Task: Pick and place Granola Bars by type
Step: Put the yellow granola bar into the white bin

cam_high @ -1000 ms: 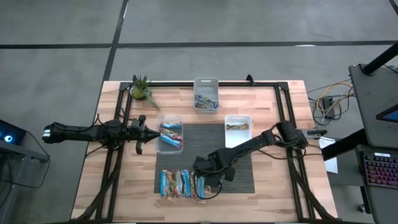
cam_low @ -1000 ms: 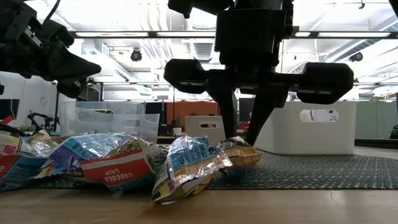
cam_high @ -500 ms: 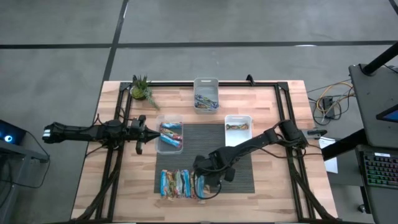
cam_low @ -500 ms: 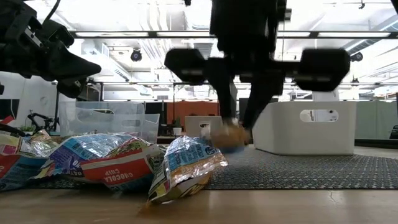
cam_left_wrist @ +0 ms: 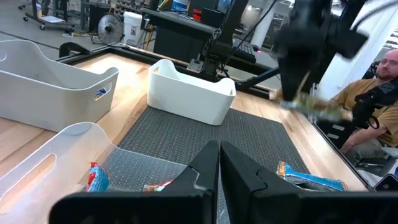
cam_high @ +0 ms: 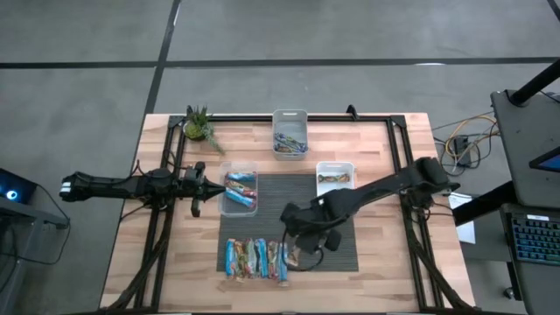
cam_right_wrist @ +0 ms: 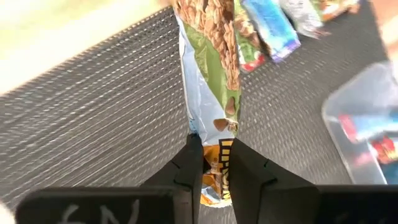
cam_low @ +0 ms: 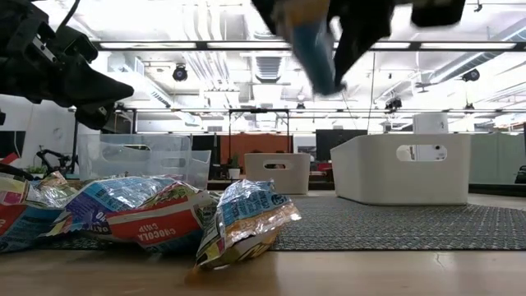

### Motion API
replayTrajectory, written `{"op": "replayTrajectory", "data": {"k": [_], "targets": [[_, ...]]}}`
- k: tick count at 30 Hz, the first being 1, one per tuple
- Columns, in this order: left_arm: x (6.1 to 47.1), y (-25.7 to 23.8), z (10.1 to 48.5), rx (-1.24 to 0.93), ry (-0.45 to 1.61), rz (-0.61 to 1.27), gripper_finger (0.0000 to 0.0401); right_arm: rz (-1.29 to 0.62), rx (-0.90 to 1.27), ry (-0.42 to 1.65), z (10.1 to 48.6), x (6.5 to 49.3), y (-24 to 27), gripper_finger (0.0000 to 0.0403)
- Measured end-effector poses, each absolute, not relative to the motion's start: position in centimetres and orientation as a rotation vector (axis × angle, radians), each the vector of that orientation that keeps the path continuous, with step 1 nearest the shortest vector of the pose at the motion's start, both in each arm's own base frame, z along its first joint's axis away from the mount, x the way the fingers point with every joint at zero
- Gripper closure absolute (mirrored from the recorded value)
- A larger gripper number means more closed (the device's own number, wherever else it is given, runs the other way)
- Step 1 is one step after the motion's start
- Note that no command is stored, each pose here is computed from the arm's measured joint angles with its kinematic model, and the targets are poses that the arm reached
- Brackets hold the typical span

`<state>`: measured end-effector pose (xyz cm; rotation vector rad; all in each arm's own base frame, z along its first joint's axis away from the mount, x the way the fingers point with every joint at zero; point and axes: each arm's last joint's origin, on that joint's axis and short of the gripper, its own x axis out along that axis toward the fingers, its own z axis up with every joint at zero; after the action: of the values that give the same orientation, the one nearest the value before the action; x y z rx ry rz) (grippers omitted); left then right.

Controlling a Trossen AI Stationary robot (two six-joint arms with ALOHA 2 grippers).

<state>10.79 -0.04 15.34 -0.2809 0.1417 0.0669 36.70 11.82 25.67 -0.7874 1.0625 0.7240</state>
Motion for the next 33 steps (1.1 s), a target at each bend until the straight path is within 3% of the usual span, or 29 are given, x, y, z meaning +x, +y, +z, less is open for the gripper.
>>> {"op": "replayTrajectory", "data": {"k": [16,33], "targets": [[10.8,0.0,15.3,-0.281,0.141,0.067,0.0401,0.565,-0.57,1.098,35.5,27.1,8.4,0.0351],[10.8,0.0,15.3,-0.281,0.142,0.067,0.0401,0.31,-0.338,1.199,36.4,23.3,2.2,0.0351]]}}
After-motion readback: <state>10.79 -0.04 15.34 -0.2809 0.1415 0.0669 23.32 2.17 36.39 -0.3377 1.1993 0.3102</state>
